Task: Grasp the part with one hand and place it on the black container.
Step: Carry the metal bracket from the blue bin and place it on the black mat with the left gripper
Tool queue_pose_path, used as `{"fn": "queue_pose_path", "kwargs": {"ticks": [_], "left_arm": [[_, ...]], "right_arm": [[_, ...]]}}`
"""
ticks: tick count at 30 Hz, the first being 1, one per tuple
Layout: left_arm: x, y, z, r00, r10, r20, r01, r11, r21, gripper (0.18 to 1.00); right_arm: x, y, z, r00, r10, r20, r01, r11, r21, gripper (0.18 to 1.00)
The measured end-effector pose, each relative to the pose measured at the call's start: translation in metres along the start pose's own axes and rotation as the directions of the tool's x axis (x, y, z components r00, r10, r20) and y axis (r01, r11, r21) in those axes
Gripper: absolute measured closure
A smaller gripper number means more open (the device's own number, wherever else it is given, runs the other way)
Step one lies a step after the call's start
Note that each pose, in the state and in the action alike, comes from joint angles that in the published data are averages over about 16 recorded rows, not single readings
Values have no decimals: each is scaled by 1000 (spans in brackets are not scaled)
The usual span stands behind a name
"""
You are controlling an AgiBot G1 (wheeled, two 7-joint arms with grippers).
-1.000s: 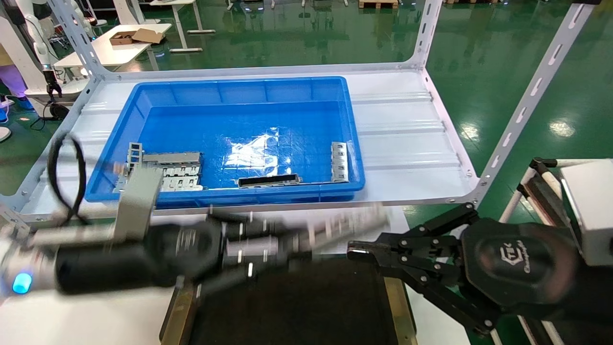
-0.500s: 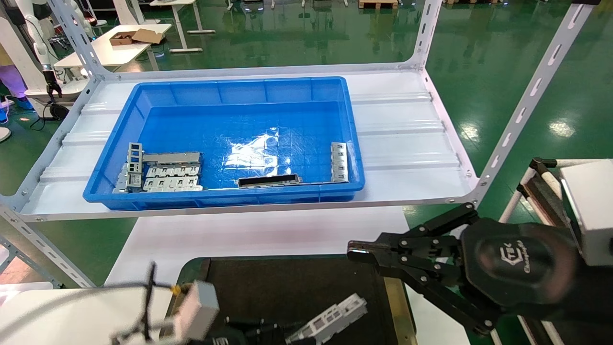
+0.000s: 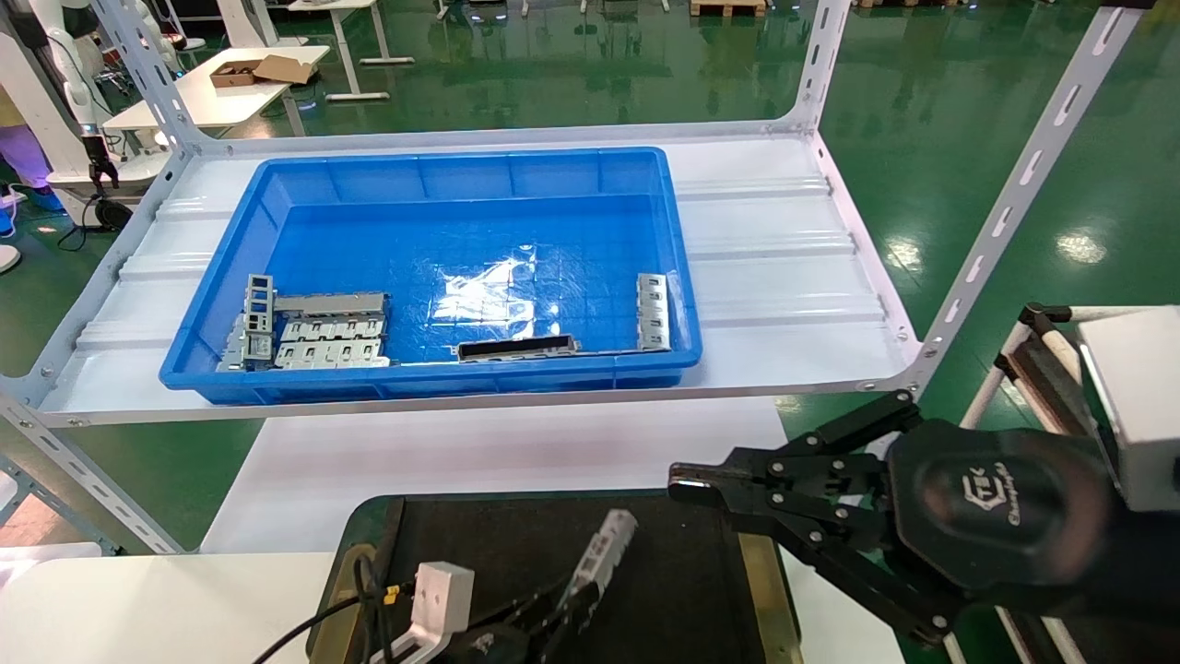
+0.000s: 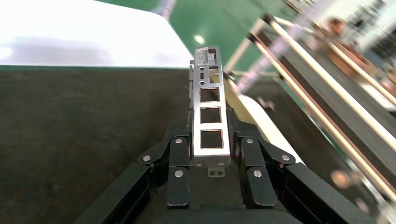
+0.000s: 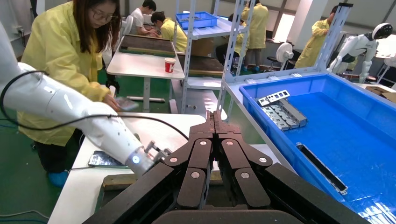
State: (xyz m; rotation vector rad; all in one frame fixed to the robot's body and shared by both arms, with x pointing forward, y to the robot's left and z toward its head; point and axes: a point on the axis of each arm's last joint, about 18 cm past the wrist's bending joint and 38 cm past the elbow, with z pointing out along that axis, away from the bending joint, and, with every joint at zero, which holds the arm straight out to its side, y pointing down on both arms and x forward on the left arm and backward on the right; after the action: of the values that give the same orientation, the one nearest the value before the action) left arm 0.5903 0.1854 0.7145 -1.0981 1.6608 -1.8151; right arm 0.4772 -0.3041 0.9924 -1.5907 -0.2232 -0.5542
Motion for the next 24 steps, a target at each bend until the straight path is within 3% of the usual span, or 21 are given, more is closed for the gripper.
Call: {"fn": "queue_pose_path", "kwargs": {"ticks": [9, 24], "left_arm": [[2, 22, 23, 985, -99, 144, 91, 994, 60, 862], [-1, 47, 46, 945, -198, 259, 181, 980, 86, 862]], "right_arm": [[0, 0, 0, 1000, 0, 0, 0, 1000, 0, 988], [0, 0, 0, 1000, 0, 0, 0, 1000, 0, 988]]}}
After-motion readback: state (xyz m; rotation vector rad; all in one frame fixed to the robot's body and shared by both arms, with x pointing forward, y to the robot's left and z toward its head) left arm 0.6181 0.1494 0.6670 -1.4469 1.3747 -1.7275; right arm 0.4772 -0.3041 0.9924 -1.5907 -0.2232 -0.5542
